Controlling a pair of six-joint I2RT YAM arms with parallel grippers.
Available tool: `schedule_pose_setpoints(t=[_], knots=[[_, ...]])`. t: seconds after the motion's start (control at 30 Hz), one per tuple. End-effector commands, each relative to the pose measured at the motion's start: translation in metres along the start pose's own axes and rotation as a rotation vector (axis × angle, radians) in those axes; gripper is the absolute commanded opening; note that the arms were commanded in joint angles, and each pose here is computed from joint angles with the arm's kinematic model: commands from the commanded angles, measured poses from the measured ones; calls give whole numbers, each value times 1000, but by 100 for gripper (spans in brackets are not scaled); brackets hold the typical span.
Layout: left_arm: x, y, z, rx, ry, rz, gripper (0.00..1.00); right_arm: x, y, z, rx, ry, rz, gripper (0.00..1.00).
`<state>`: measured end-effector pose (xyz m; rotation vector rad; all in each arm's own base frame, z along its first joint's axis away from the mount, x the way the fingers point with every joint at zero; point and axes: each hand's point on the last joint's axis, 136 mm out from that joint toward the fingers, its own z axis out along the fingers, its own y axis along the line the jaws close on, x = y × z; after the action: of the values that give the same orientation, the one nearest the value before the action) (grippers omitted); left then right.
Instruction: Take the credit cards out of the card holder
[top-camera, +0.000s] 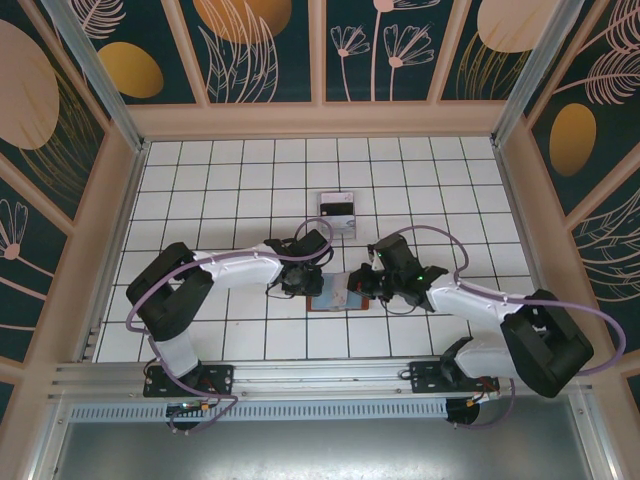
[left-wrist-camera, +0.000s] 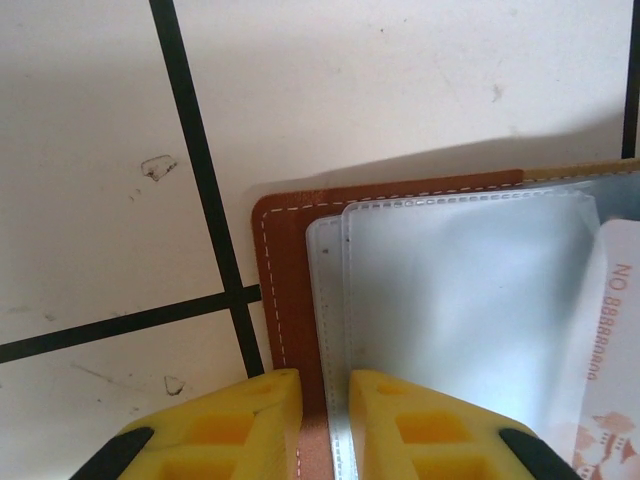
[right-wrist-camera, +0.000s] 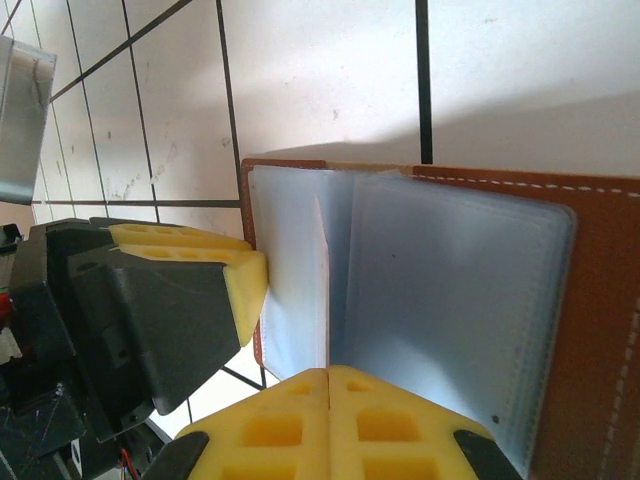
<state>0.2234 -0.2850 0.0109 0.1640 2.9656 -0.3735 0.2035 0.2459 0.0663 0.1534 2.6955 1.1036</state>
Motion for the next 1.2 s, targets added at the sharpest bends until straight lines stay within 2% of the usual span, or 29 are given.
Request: schedule_pose_setpoints(t=[0.0, 0.33, 0.7, 0.87, 1.17], knots=[[42, 54, 27, -198, 126, 3, 23, -2, -6, -8, 35, -15, -13, 2], [44, 68, 20, -228, 106, 5, 24, -20, -1, -23, 66, -60, -43, 1], [41, 76, 6, -214, 64, -16, 25, -53, -5, -40, 227, -104, -146, 1], [36, 78, -4, -196, 33, -24, 26, -69, 3, -46, 292, -97, -292, 2], [24, 68, -18, -136, -27, -15, 36, -97, 24, -38, 335, -16, -642, 0]])
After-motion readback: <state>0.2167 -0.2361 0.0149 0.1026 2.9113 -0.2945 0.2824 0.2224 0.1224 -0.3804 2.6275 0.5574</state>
